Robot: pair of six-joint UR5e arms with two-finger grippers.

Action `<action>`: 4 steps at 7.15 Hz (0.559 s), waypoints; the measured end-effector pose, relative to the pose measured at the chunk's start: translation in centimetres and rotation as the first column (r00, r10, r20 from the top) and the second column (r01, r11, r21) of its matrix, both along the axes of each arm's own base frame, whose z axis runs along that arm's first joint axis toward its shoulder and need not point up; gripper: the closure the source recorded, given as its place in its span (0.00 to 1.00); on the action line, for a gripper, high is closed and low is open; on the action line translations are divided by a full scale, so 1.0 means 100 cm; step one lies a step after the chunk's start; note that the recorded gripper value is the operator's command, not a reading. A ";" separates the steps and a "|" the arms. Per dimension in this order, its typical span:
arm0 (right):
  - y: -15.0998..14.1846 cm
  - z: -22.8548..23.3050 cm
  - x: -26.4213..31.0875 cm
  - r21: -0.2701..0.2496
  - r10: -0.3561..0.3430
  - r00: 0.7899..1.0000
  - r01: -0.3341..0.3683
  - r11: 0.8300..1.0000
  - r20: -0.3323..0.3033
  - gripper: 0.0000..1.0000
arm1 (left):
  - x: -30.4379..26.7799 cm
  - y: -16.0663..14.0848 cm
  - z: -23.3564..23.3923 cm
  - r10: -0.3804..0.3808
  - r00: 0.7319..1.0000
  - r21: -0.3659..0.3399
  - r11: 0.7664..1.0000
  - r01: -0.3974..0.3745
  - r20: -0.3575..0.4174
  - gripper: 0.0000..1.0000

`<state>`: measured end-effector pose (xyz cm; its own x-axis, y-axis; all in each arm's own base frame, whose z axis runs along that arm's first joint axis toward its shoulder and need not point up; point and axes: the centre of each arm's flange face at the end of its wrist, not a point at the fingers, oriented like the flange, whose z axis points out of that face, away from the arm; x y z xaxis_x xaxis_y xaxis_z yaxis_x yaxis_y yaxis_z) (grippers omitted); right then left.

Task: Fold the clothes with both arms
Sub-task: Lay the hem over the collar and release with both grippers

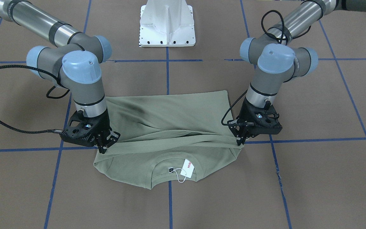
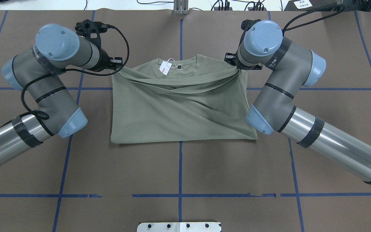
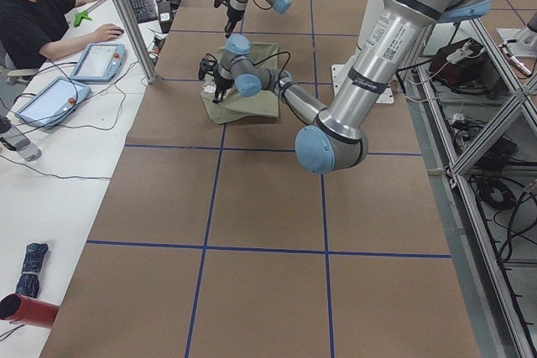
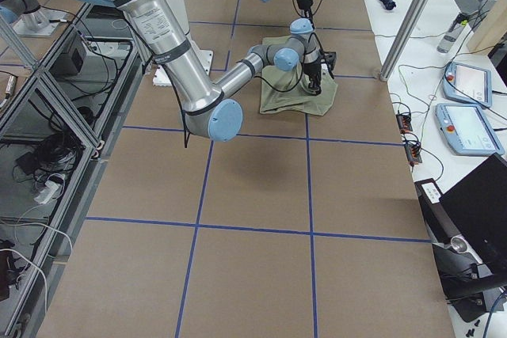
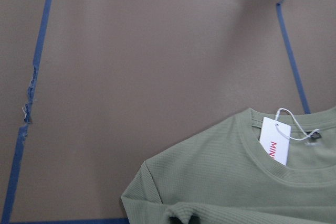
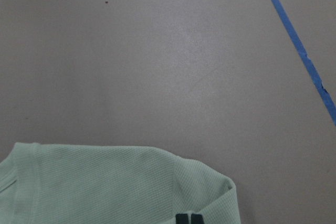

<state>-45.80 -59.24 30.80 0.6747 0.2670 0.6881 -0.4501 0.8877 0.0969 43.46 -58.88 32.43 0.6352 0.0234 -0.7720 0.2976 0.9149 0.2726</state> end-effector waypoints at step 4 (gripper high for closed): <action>-0.011 0.024 -0.009 0.006 -0.015 1.000 0.015 1.000 -0.016 0.00 | 0.018 -0.015 0.034 -0.002 1.000 0.017 1.000 0.002 0.026 0.00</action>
